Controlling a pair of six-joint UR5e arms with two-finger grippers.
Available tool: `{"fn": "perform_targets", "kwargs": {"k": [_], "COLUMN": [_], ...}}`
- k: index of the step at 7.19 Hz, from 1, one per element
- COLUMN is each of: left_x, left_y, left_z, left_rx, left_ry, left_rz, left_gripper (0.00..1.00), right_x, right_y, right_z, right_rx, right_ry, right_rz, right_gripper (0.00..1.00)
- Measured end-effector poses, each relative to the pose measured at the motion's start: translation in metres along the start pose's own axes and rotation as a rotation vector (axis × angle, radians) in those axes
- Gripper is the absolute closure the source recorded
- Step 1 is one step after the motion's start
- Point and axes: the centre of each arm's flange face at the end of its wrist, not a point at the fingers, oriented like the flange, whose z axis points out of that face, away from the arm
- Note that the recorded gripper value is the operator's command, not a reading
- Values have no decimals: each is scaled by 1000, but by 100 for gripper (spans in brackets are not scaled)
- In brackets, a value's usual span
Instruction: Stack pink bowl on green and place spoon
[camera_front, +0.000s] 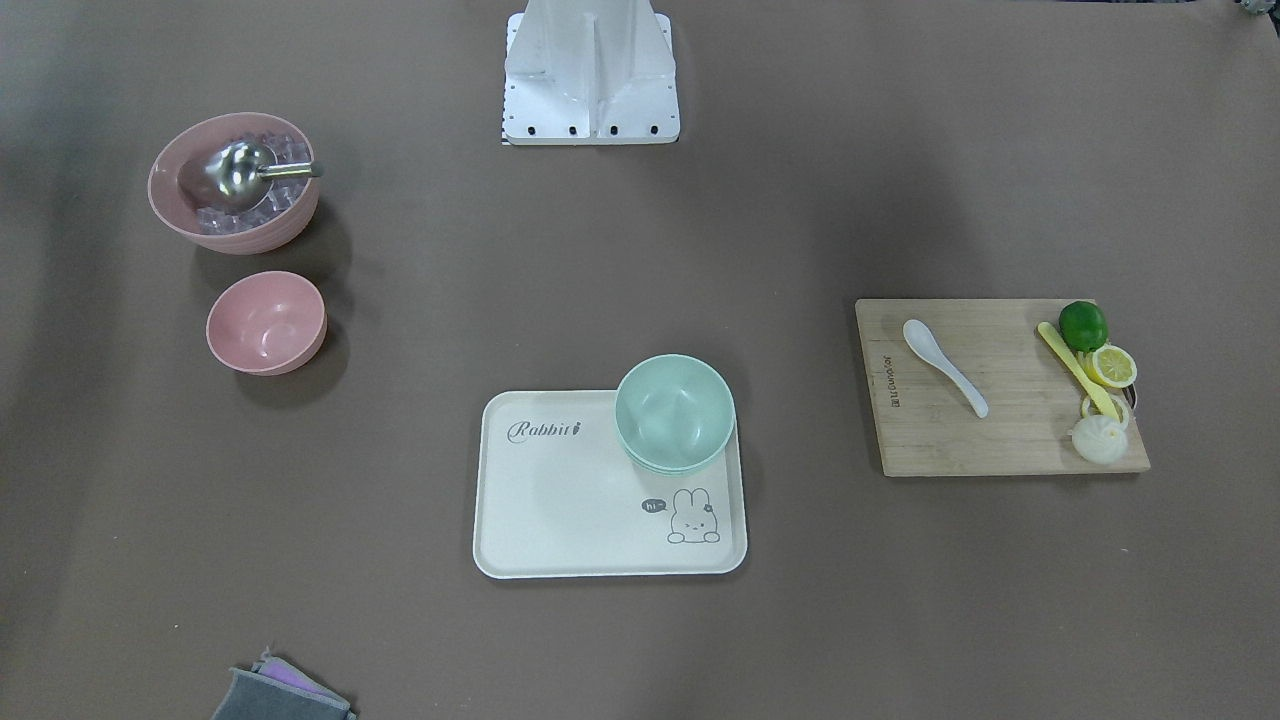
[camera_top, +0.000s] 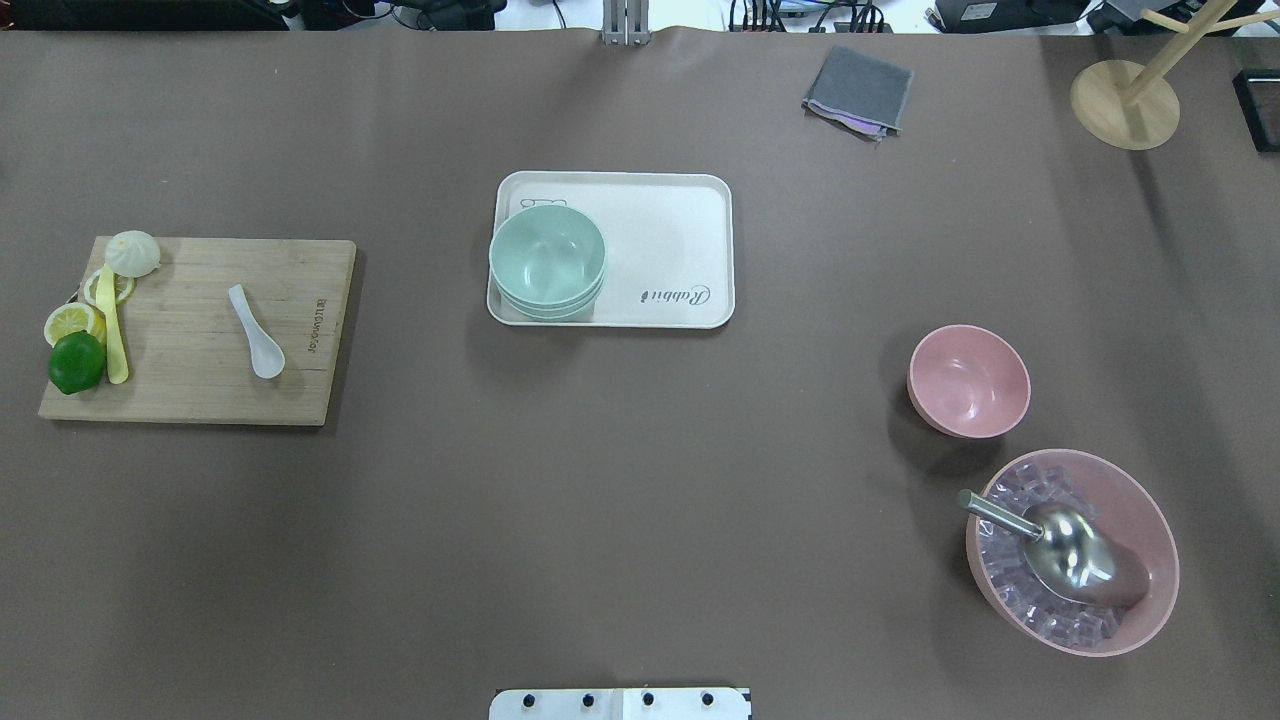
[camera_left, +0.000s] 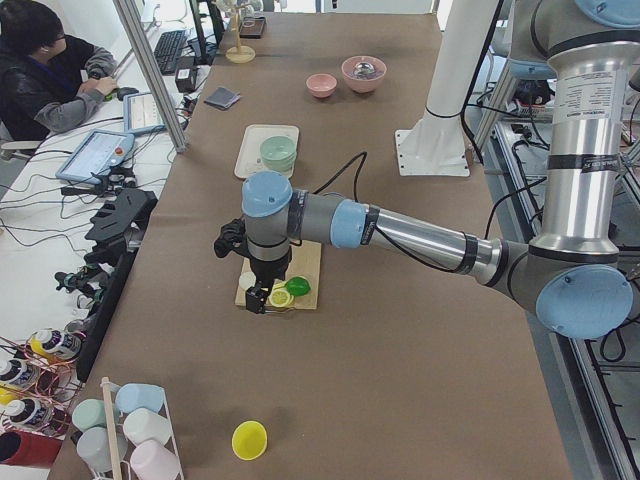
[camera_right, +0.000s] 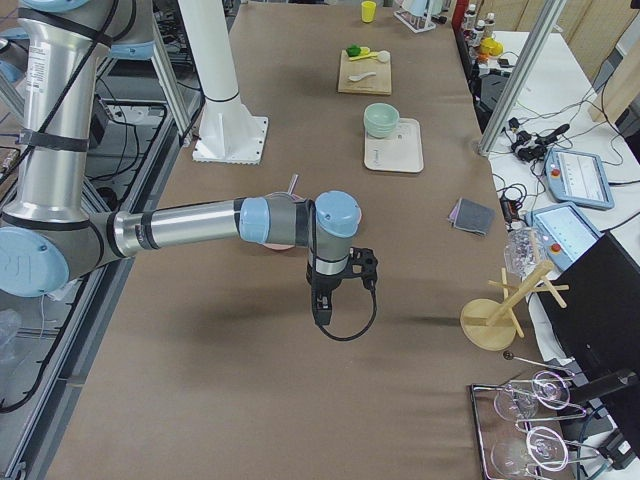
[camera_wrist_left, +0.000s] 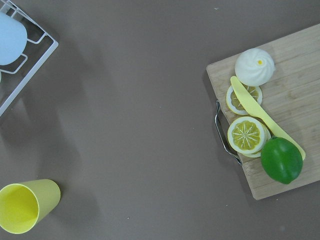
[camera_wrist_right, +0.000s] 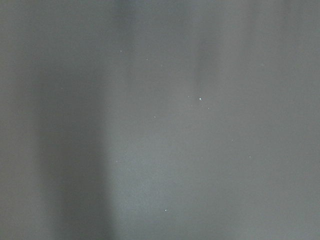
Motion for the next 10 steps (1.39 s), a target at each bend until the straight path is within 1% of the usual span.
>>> {"fn": "perform_targets", "kwargs": {"k": [1, 2, 3, 4, 5, 6, 8, 10], "left_x": [4, 9, 12, 11, 6, -1, -4, 16], "left_y": [-12, -23, -32, -40, -50, -61, -67, -81], "left_z": [-8, -15, -21, -22, -18, -12, 0, 19], "left_rx": [23, 61, 119, 178, 221, 243, 285, 287], "left_ry": [-3, -10, -23, -38, -44, -40, -29, 13], "left_rz": [19, 51, 100, 150, 159, 131, 141, 153], "left_gripper": [1, 1, 1, 1, 1, 1, 1, 1], "right_x": [-8, -16, -23, -27, -29, -28, -28, -56], "right_y": [-9, -19, -31, -38, -40, -39, -40, -50], "right_z": [-8, -19, -30, -36, -38, -37, -31, -17], "right_rx": [26, 65, 110, 143, 162, 164, 156, 125], "right_ry": [1, 5, 11, 12, 8, 5, -6, -17], "right_rz": [-21, -49, -82, -102, -108, -105, -105, -162], "right_gripper": [0, 0, 0, 0, 0, 0, 0, 0]}}
